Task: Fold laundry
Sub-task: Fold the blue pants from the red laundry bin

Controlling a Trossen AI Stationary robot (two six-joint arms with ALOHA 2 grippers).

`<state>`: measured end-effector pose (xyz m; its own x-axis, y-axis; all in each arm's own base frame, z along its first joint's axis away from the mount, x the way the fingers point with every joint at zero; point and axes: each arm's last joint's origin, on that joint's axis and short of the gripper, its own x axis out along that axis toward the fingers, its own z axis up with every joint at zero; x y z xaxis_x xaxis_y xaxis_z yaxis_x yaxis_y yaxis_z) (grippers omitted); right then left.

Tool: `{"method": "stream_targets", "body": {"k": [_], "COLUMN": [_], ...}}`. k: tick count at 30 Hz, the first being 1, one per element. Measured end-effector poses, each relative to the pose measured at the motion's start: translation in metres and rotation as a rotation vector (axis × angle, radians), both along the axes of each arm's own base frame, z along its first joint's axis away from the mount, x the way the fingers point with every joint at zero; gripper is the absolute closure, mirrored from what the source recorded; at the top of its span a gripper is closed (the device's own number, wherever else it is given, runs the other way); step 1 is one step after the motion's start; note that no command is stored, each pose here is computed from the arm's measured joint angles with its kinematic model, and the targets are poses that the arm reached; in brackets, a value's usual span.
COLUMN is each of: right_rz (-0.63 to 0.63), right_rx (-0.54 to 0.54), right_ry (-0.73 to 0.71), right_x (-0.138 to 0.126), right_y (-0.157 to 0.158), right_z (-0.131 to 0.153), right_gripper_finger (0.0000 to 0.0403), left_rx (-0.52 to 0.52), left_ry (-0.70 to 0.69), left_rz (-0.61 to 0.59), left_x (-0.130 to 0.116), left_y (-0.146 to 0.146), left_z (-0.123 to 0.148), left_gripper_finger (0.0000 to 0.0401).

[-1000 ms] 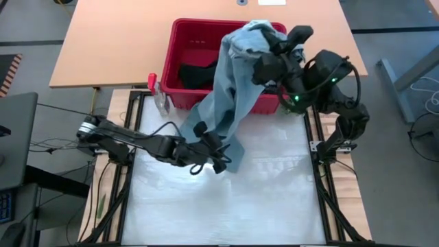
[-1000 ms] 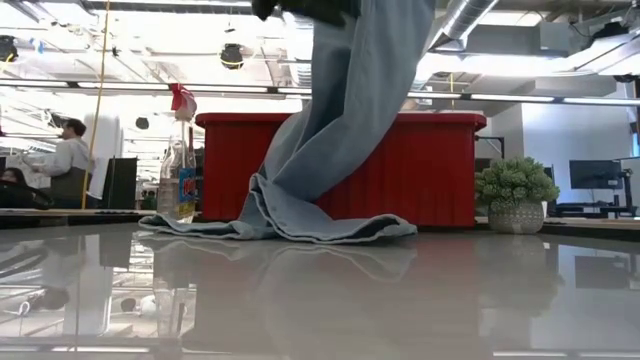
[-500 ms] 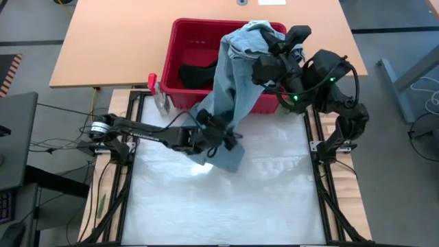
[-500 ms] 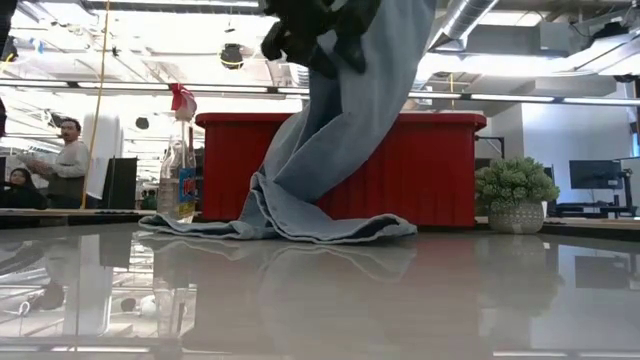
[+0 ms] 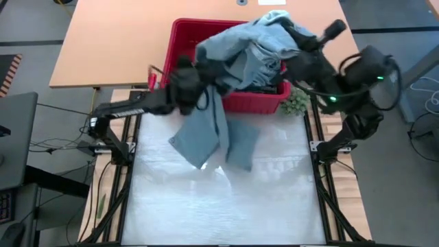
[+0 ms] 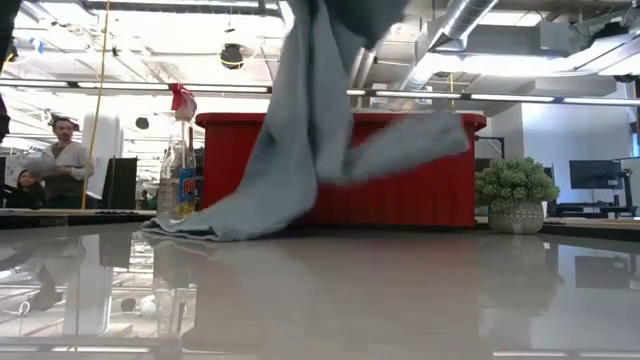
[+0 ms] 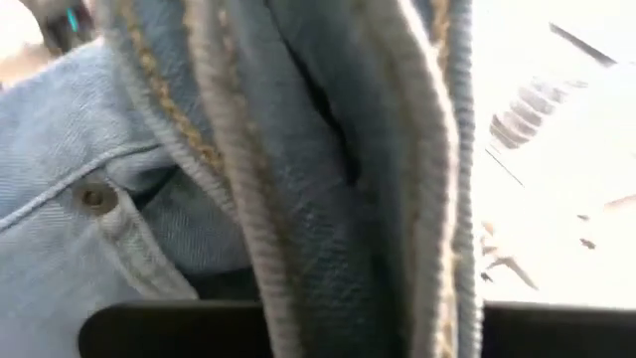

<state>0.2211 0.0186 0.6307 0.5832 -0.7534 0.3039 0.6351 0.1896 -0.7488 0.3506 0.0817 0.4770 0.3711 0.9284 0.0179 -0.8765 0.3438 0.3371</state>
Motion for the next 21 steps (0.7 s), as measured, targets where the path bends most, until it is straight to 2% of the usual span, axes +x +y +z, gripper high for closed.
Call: {"method": "stream_targets", "body": {"k": [6,10,13,16,21], "right_rz": [0.081,0.094,0.100,0.099,0.065], "right_rx": [0.027,0.020,0.010,-0.001,-0.055], "right_ry": [-0.124,-0.159,-0.153,-0.128,-0.058], "right_x": [-0.035,-0.048,-0.046,-0.043,-0.042], "right_y": [0.004,0.000,0.000,0.001,0.002], "right_z": [0.014,0.019,0.018,0.017,0.017], "right_gripper_finger": [0.0358,0.0358,0.0358,0.0358,0.0358], "left_rx": [0.165,0.209,0.189,0.125,-0.008], "left_ry": [0.008,0.008,0.025,0.039,0.066], "left_rz": [0.040,0.049,0.039,-0.019,-0.210], "left_x": [-0.048,-0.080,-0.094,-0.097,-0.091], "left_y": [-0.011,-0.024,-0.031,-0.040,-0.059], "left_z": [0.090,0.125,0.125,0.116,0.092], "left_gripper_finger": [0.0400,0.0401,0.0401,0.0401,0.0401]}}
